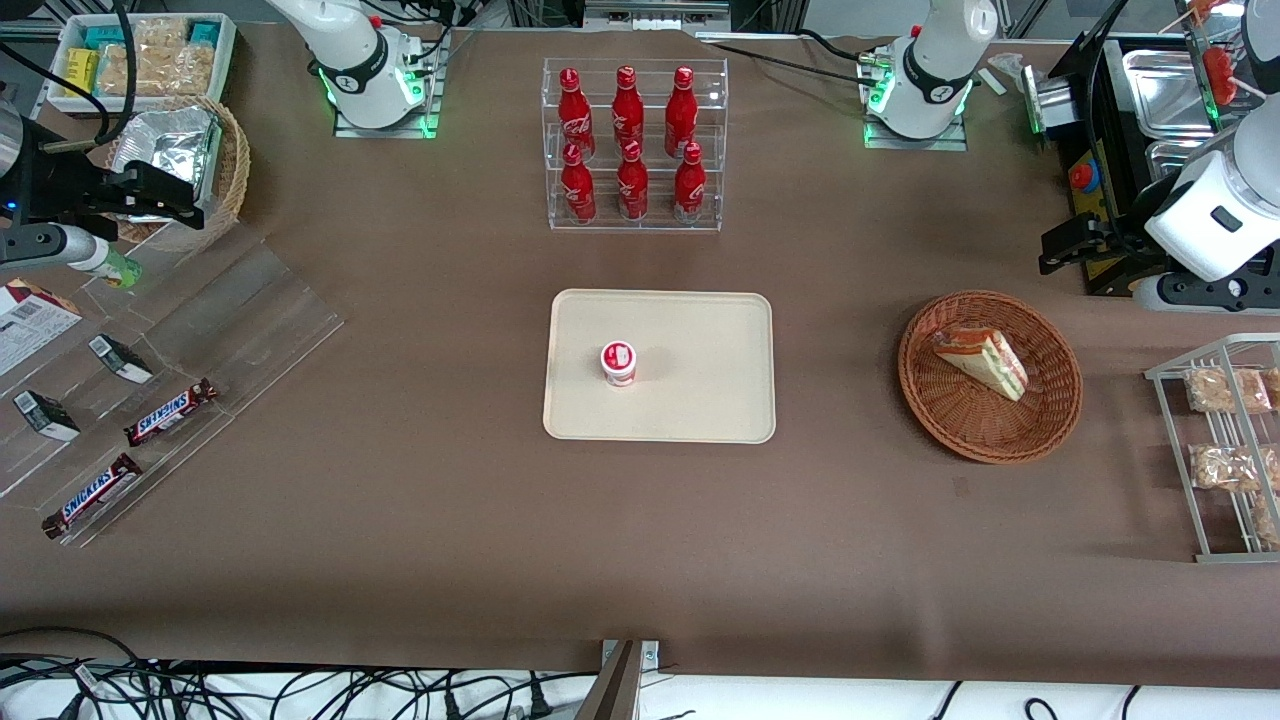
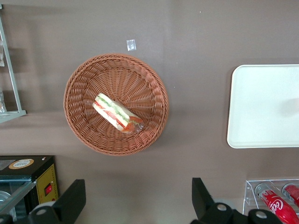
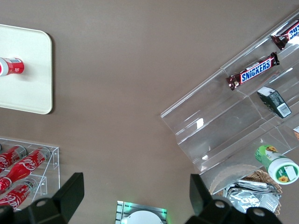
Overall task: Place sandwich from basket to tray
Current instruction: 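Move the left gripper down over the sandwich in the wicker basket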
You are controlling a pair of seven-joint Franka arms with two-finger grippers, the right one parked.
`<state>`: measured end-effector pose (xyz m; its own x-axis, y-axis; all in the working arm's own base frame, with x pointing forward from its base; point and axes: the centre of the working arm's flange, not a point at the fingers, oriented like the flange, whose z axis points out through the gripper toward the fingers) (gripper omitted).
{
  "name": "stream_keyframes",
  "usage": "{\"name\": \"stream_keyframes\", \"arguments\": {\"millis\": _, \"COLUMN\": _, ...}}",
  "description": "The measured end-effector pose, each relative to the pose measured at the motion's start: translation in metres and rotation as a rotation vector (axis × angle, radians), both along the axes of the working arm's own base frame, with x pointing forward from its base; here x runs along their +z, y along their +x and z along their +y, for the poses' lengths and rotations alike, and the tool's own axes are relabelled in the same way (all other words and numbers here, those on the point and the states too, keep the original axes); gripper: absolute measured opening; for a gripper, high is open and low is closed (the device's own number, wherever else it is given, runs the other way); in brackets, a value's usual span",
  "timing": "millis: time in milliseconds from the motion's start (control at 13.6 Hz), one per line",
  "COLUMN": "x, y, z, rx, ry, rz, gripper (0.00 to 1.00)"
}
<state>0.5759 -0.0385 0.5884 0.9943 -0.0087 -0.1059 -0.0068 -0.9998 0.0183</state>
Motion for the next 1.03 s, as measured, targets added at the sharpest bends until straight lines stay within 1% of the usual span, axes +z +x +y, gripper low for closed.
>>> {"name": "stream_keyframes", "arguments": {"millis": 441, "x": -0.001, "y": 0.001, "z": 0.008, "rx": 0.016, "ry": 0.001, "rz": 0.002, "gripper": 1.0}}
{"name": "stream_keyframes", "arguments": {"millis": 515, "x": -0.004, "y": 0.002, "z": 0.017, "rx": 0.031, "ry": 0.002, "rz": 0.008, "gripper": 1.0}}
{"name": "stream_keyframes", "arguments": {"millis": 662, "x": -0.019, "y": 0.002, "z": 0.035, "rx": 0.073, "ry": 0.005, "rz": 0.035, "gripper": 1.0}}
{"name": "stream_keyframes", "arguments": {"millis": 809, "x": -0.048, "y": 0.004, "z": 0.043, "rx": 0.157, "ry": 0.017, "rz": 0.054, "gripper": 1.0}}
{"name": "stream_keyframes", "arguments": {"millis": 1029, "x": -0.096, "y": 0.005, "z": 0.037, "rx": 0.333, "ry": 0.048, "rz": 0.05, "gripper": 1.0}}
